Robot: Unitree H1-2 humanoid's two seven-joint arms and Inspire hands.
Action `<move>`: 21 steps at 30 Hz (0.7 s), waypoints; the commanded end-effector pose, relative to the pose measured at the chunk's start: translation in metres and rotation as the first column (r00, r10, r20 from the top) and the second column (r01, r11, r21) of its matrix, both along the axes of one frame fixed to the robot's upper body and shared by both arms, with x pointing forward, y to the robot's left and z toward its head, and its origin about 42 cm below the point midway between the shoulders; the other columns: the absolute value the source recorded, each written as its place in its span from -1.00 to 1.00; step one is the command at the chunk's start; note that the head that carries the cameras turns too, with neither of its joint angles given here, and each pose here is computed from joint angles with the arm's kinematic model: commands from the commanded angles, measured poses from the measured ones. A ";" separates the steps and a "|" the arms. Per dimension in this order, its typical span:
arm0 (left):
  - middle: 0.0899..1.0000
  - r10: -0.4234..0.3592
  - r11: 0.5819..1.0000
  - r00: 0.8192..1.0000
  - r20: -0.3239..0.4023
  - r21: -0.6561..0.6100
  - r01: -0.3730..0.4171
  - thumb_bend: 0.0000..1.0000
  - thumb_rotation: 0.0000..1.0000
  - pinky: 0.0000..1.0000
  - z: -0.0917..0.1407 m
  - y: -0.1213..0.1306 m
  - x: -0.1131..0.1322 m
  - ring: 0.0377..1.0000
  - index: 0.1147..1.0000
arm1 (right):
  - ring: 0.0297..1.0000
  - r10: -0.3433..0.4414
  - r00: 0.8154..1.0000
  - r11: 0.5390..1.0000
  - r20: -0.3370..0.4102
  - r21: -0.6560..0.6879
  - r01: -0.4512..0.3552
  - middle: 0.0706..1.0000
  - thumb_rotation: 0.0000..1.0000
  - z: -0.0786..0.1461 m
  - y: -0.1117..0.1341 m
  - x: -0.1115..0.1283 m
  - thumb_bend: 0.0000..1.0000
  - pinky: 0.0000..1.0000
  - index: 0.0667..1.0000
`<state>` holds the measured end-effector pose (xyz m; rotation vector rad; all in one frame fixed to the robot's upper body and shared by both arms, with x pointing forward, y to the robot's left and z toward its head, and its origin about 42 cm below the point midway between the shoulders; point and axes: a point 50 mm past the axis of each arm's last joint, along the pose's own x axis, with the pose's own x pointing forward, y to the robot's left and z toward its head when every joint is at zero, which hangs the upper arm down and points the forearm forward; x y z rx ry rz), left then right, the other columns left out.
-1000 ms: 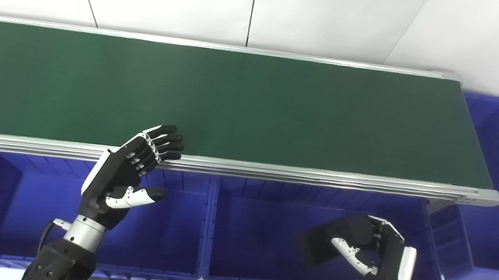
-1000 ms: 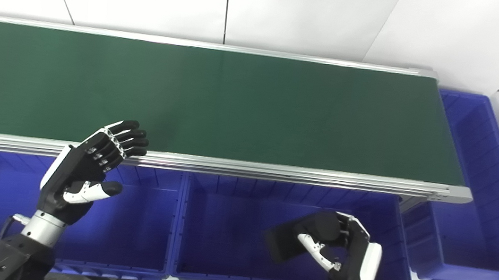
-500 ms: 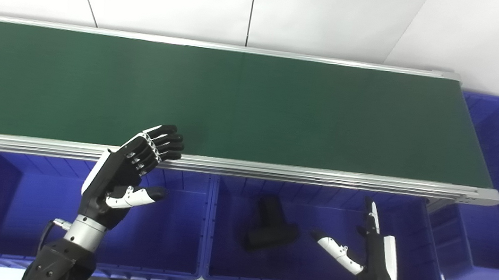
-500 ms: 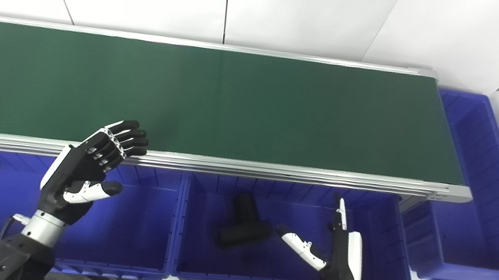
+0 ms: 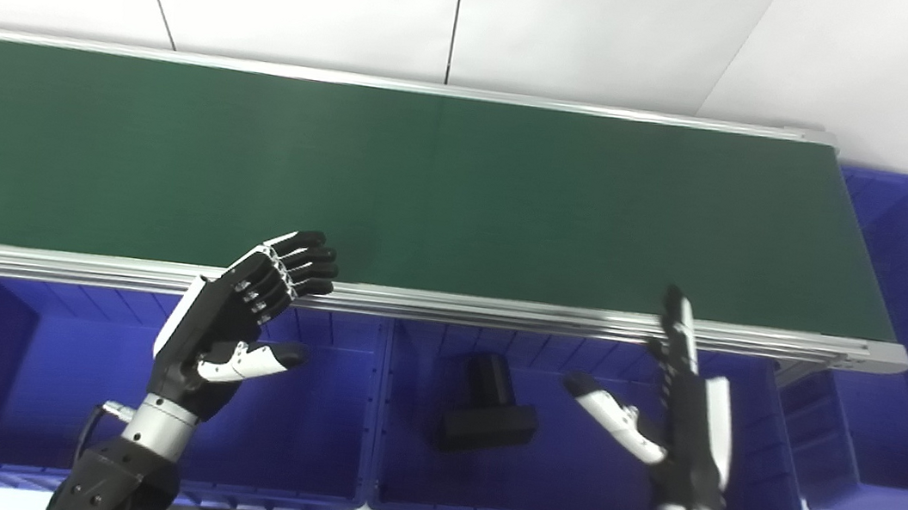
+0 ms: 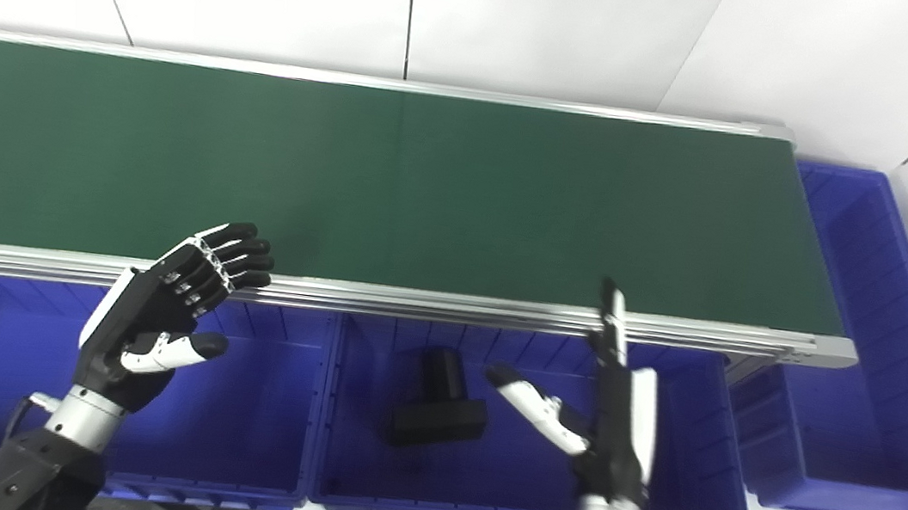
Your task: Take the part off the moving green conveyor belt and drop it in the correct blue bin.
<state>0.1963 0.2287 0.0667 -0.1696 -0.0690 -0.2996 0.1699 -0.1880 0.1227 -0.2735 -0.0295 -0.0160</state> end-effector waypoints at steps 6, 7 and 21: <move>0.52 -0.001 1.000 0.998 0.070 0.012 0.001 0.81 -0.34 0.49 0.003 -0.008 -0.001 0.52 0.53 | 0.76 0.209 0.970 0.975 0.123 0.043 -0.216 0.79 0.23 0.024 0.036 0.016 0.71 0.67 0.87; 0.53 -0.002 1.000 0.998 0.070 0.016 0.000 0.82 -0.33 0.49 0.001 -0.009 -0.002 0.52 0.53 | 0.77 0.239 0.963 0.969 0.122 0.038 -0.245 0.80 0.24 0.023 0.040 0.019 0.72 0.67 0.87; 0.54 0.004 0.998 0.997 0.077 0.068 -0.010 0.85 -0.23 0.49 -0.011 -0.022 -0.012 0.51 0.55 | 0.76 0.380 0.922 0.918 0.072 0.091 -0.386 0.80 0.18 -0.014 0.050 0.035 0.86 0.69 0.87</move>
